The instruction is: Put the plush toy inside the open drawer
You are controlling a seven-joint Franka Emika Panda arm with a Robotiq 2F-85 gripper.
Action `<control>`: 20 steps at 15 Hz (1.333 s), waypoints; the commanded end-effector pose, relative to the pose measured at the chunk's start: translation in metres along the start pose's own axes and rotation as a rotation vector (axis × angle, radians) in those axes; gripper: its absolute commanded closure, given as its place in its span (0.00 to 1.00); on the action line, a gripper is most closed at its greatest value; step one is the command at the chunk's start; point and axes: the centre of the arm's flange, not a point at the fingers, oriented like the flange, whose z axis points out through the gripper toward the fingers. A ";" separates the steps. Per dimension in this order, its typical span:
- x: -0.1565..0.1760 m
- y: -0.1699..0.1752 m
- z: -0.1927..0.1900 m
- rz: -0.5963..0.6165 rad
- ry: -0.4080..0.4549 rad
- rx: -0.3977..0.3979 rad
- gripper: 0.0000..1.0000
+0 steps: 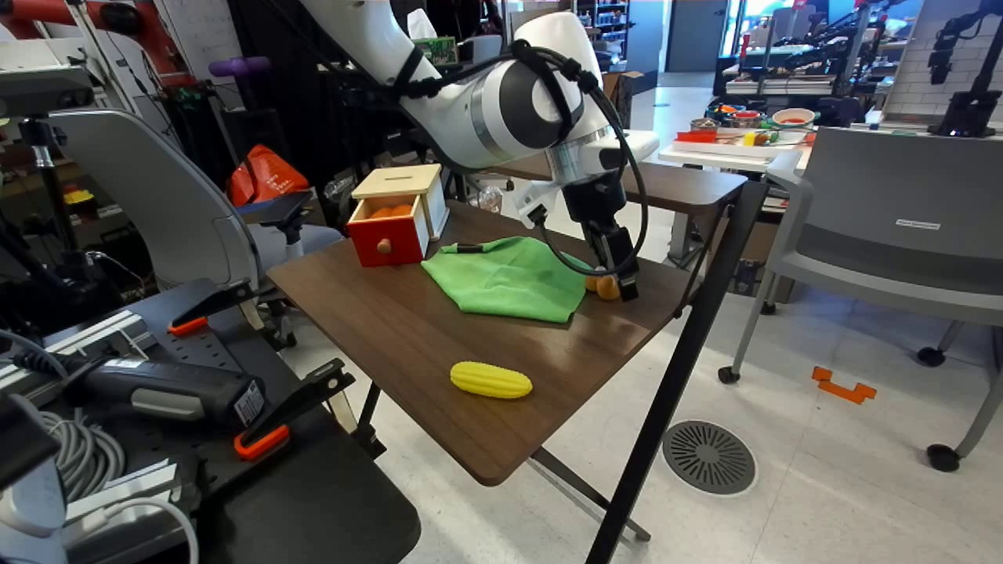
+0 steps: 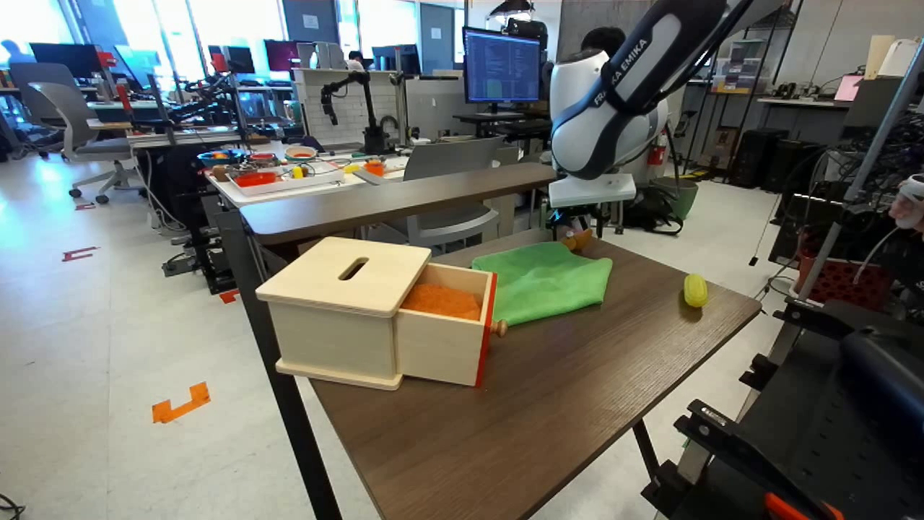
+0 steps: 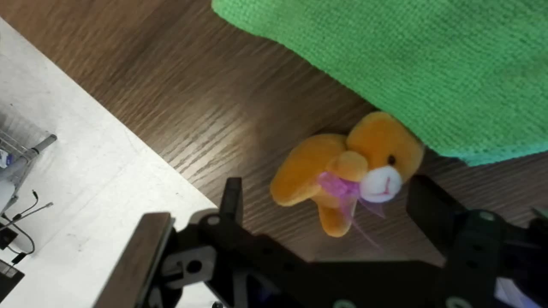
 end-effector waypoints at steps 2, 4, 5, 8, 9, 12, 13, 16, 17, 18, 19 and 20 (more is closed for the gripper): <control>0.018 -0.010 0.009 0.005 -0.006 0.025 0.42; 0.019 -0.008 0.004 0.014 -0.006 0.035 0.58; 0.018 -0.005 0.000 0.017 -0.004 0.039 0.65; 0.006 0.012 -0.009 0.023 -0.014 0.056 0.87; 0.002 0.018 -0.009 0.024 -0.021 0.062 0.95; -0.018 0.046 -0.020 0.032 -0.047 0.048 1.00; -0.027 0.056 -0.025 0.036 -0.072 0.033 1.00; -0.047 0.087 -0.050 0.046 -0.120 0.024 0.98; -0.049 0.095 -0.057 0.053 -0.118 0.024 0.98; -0.051 0.102 -0.066 0.063 -0.119 0.029 0.98; -0.055 0.109 -0.077 0.065 -0.122 0.036 0.98; -0.058 0.115 -0.087 0.069 -0.118 0.037 0.98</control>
